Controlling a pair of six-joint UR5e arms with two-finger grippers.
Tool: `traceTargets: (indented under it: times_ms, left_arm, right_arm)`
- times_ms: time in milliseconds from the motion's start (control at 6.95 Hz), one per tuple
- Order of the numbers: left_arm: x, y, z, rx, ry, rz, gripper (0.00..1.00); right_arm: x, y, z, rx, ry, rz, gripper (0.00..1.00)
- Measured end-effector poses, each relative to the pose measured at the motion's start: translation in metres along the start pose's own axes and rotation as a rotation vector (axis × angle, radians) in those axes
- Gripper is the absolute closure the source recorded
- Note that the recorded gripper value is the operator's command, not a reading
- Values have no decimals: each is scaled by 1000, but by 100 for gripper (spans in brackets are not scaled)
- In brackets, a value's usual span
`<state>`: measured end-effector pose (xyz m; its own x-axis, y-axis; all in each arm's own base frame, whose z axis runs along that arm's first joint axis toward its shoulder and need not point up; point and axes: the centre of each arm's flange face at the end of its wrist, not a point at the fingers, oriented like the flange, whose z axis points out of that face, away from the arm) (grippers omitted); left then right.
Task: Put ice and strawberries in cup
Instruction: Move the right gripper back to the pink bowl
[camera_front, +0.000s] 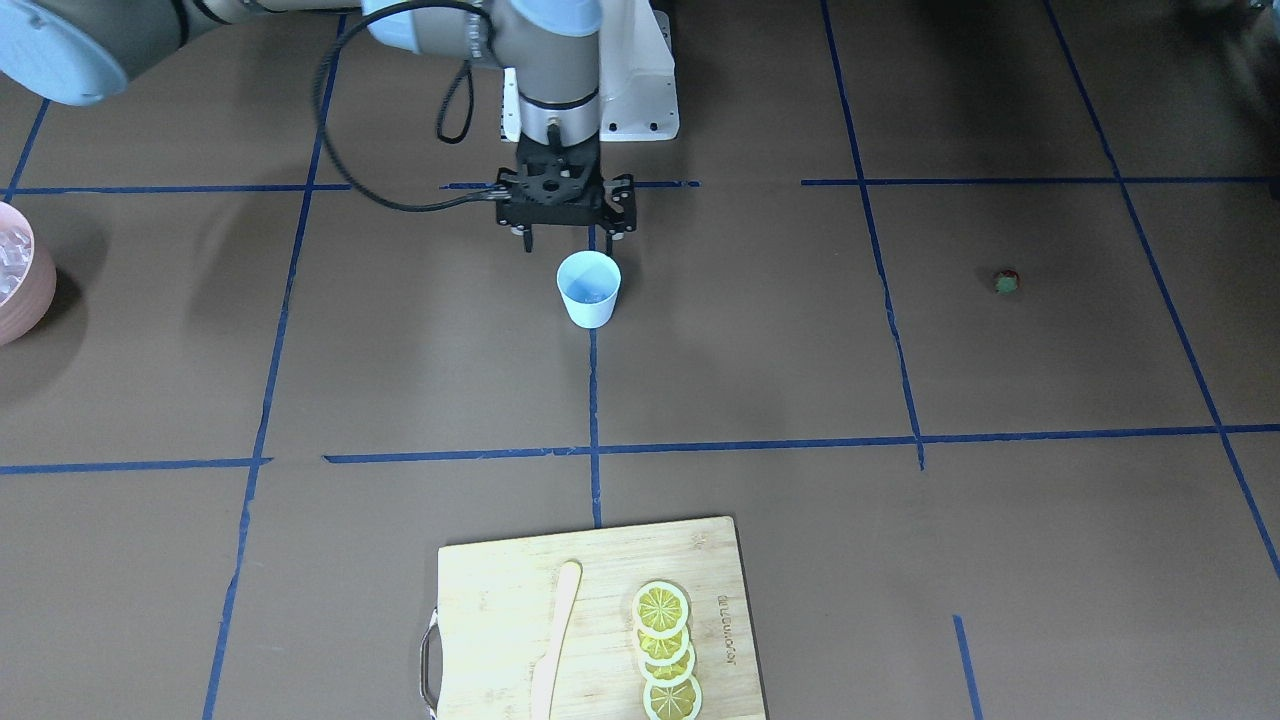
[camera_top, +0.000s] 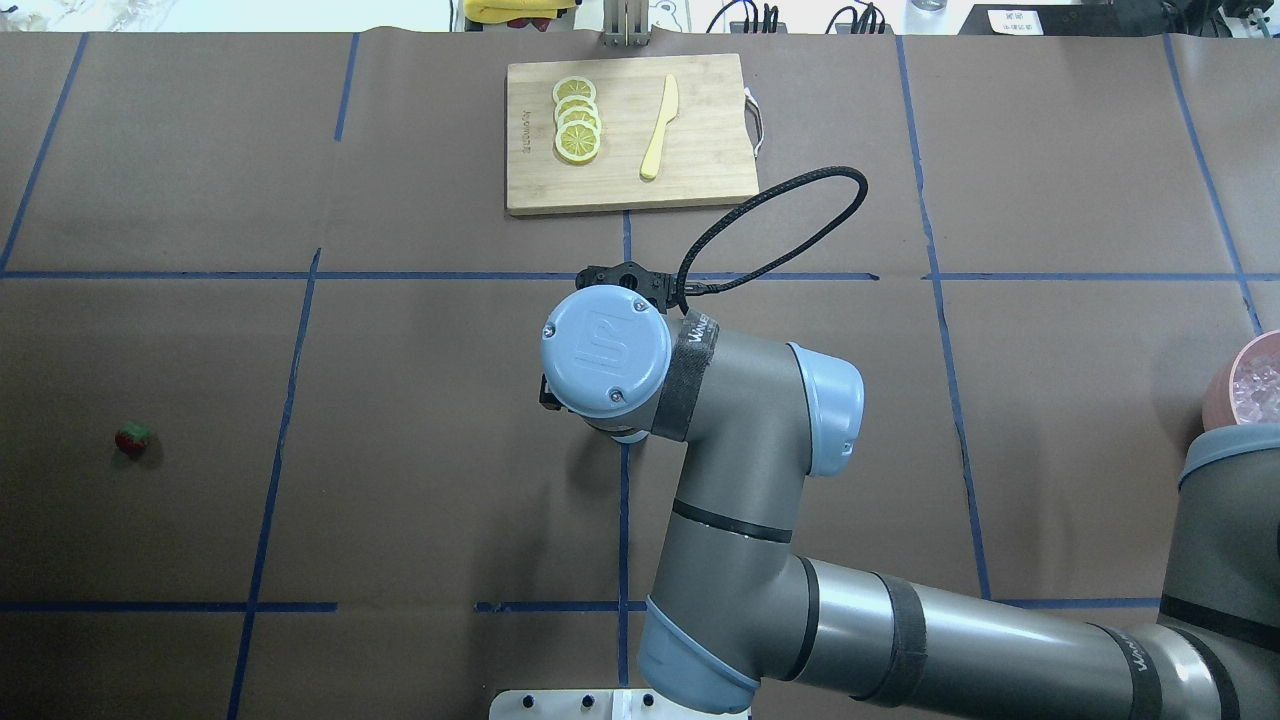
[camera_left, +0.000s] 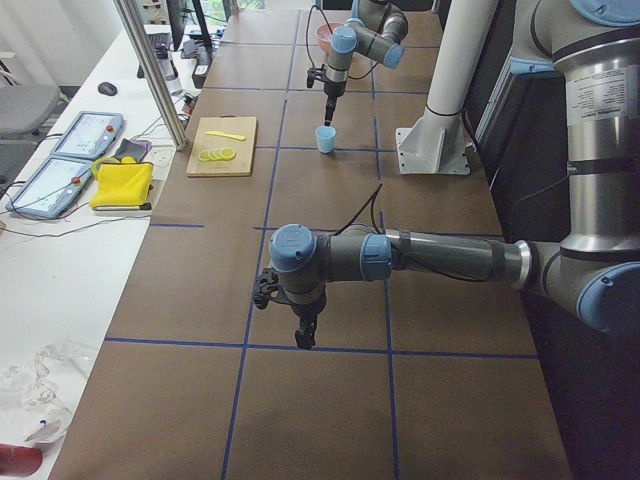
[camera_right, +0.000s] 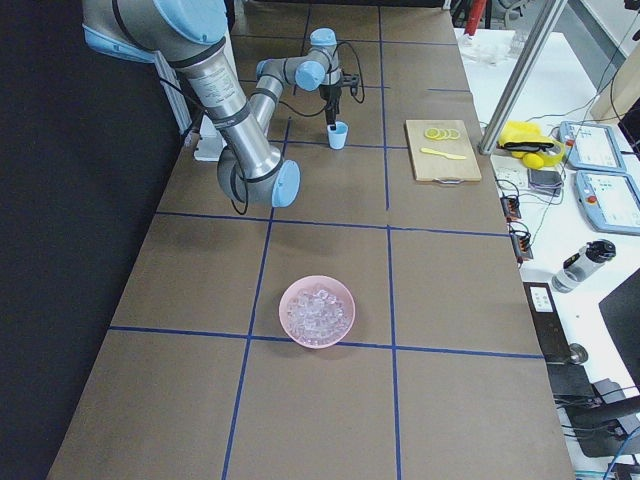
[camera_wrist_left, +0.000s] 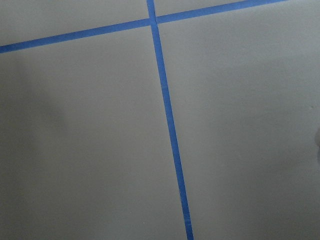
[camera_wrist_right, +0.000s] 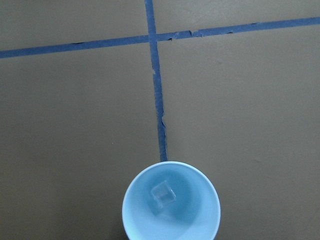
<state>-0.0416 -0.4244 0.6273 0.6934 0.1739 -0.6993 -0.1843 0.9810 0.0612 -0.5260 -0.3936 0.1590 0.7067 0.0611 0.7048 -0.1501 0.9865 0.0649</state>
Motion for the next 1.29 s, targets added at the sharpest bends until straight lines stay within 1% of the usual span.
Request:
traceTargets:
  times_ms: [144,432,719,1007,1151,1295]
  left_arm:
    - [0,0,0,-1,0,-1,0]
    - [0,0,0,0,0,0,0]
    - [1,0,-1,3,1,2,0]
    - [1,0,-1,4,1,4,0]
    - [2,-1,-2,5,1,5,0]
    - [2,-1,-2,6,0,5,0]
  right_arm:
    - [52,-22,-10,-17,-1,-69,1]
    - [182,-64,-28,-78,7,-249,1]
    - [321,-90,-41,-132,25,-421,1]
    - [458,-99,-54,-182,21,-554,1]
    - [513,-95,-57,-207,-1,-589,1]
    - [554,-86,-58,-222,-29,-608,1]
